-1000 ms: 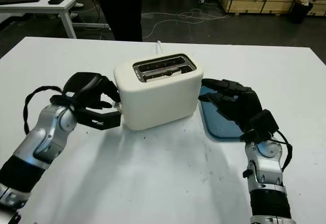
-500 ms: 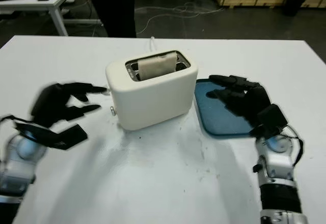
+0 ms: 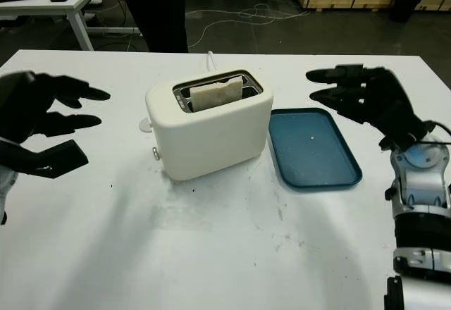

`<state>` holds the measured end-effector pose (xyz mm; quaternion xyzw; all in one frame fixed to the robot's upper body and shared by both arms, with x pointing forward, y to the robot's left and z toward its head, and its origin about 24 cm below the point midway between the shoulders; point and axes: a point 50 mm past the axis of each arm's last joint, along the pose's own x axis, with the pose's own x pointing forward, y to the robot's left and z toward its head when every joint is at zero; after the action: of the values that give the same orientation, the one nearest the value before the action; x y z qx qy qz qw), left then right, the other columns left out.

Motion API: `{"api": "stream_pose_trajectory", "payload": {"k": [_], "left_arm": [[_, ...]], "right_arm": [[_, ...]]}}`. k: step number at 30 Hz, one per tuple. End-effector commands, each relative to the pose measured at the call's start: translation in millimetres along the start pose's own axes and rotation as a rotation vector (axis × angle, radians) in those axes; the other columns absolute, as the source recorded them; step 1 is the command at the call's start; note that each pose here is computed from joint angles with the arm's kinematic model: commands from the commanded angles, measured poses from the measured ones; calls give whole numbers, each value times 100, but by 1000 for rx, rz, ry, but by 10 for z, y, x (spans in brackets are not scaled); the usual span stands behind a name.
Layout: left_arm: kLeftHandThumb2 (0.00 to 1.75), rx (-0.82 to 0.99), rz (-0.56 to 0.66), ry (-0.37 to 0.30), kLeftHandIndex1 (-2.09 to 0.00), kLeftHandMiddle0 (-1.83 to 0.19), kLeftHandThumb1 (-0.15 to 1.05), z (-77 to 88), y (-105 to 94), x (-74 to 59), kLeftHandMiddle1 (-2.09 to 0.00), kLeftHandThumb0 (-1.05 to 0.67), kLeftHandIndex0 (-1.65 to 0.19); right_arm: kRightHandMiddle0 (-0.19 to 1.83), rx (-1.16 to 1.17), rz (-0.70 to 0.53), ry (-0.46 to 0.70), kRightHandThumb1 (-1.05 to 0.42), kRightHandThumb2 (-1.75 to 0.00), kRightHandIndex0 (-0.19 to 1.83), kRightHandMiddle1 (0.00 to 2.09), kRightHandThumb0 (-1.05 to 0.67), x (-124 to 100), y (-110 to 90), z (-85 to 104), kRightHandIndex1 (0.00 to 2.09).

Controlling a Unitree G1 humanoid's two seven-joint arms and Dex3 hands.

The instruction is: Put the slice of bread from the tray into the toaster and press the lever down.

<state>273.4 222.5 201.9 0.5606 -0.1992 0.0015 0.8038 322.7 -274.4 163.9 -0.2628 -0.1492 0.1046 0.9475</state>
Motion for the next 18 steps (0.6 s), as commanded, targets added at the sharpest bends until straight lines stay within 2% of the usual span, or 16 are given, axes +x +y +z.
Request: {"api": "stream_pose_trajectory", "payload": {"k": [1, 9, 13, 18], "left_arm": [[0, 43, -32, -47, -5, -118, 60, 52, 41, 57, -61, -37, -128], [0, 97, -195, -146, -5, -123, 56, 184, -92, 165, -65, -31, -131], [0, 81, -240, -166, -3, -112, 58, 241, -176, 195, -83, -32, -133], [0, 59, -277, -177, -2, -107, 59, 278, -297, 189, -92, -28, -133]], "right_arm": [[99, -19, 6, -28, -89, 0, 104, 1, -57, 20, -13, 42, 16], [102, 54, 36, -22, -87, 0, 108, 1, -55, -10, 162, -3, 11], [100, 104, 39, -30, -89, -1, 107, 0, -49, -47, 318, -49, 9], [96, 191, 44, -24, -92, -2, 104, 0, -49, -100, 482, -58, 6]]}}
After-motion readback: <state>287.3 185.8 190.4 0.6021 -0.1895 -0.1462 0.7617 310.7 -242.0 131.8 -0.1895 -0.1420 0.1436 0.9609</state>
